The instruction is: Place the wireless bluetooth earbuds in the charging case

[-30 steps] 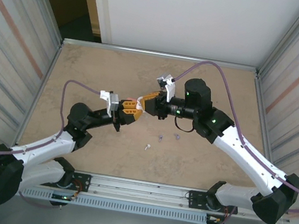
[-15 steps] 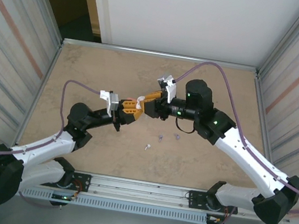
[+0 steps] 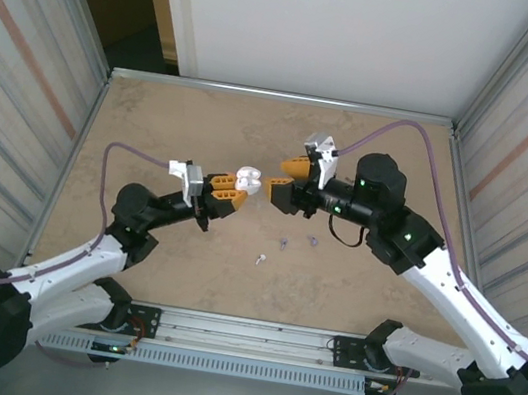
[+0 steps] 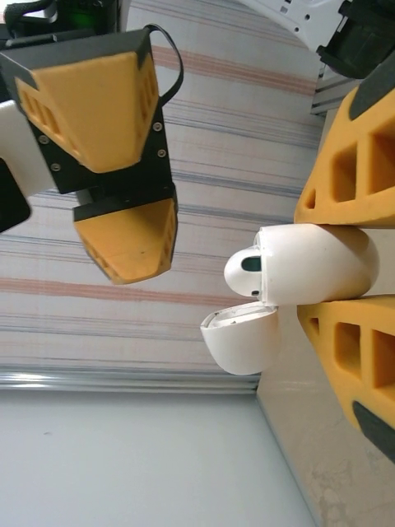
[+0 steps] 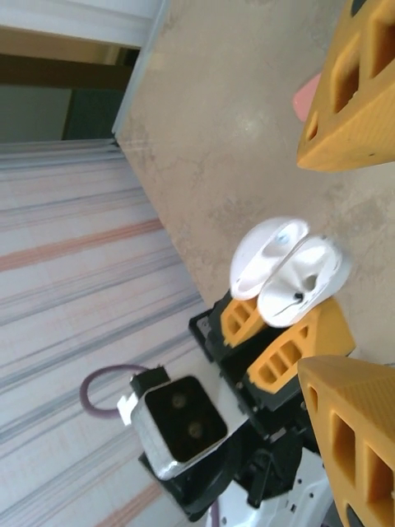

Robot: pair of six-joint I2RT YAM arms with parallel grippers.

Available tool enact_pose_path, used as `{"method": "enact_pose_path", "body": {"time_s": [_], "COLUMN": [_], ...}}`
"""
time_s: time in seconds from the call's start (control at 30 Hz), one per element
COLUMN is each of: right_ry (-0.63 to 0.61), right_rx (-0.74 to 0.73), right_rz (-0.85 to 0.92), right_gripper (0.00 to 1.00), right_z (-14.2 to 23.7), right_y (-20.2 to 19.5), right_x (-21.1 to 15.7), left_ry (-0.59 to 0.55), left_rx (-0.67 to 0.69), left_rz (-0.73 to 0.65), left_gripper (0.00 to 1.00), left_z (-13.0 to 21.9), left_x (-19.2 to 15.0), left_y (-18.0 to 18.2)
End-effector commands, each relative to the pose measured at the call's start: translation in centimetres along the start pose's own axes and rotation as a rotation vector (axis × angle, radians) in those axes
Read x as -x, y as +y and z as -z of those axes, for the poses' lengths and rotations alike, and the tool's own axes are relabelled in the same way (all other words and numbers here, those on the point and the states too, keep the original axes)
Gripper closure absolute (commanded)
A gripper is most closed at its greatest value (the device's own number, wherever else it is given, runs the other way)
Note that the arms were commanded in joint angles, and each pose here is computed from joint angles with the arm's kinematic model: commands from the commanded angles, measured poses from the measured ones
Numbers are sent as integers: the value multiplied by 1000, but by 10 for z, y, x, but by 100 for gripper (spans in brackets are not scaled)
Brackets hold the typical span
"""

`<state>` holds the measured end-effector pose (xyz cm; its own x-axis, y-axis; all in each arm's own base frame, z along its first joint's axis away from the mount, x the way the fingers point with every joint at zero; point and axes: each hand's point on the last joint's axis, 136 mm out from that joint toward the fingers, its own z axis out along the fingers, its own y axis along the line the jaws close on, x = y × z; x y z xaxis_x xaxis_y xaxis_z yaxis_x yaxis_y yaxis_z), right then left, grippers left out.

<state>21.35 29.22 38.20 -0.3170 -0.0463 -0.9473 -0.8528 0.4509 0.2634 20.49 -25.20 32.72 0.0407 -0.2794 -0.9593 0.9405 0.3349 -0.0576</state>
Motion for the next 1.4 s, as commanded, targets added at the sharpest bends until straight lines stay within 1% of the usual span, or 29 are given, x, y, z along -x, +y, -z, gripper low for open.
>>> {"method": "enact_pose_path", "body": {"time_s": [0.0, 0.03, 0.1, 0.3, 0.37, 0.47, 0.53, 0.57, 0.87, 1.03, 1.17, 1.37], "right_ry": [-52, -55, -95, -129, -150, -182, -200, -209, -280, -288, -242, -98], "right_rx": [-42, -49, -49, -104, -134, -178, -202, -213, -311, -405, -433, -520], "right_rz": [25, 19, 26, 5, -6, -24, -38, -45, -113, -214, -280, -383], "right_gripper": [38, 37, 34, 27, 22, 12, 3, 1, 1, 1, 1, 1], "right_z": [13, 12, 25, 40, 45, 54, 61, 63, 86, 95, 93, 89], "right_y": [-6, -10, -7, -19, -25, -33, -38, -40, -60, -81, -90, -106], "right_x": [5, 3, 9, 5, 4, 0, -3, -4, -22, -45, -71, -113], "left_ry": [-40, -41, -41, -40, -40, -43, -44, -43, -45, -45, -43, -41], "left_rx": [15, 20, 27, 42, 44, 44, 45, 44, 42, 42, 45, 47], "left_rz": [-66, -71, -78, -86, -88, -91, -92, -92, -89, -90, -95, -100], "left_gripper": [100, 100, 100, 100, 100, 100, 100, 100, 100, 100, 100, 100], "left_z": [1, 2, 4, 5, 5, 6, 6, 6, 5, 6, 7, 8], "left_x": [19, 20, 22, 23, 23, 24, 24, 25, 26, 27, 27, 27], "left_y": [-3, -4, -4, -3, -2, -2, -2, -3, -3, -3, -4, -5]}}
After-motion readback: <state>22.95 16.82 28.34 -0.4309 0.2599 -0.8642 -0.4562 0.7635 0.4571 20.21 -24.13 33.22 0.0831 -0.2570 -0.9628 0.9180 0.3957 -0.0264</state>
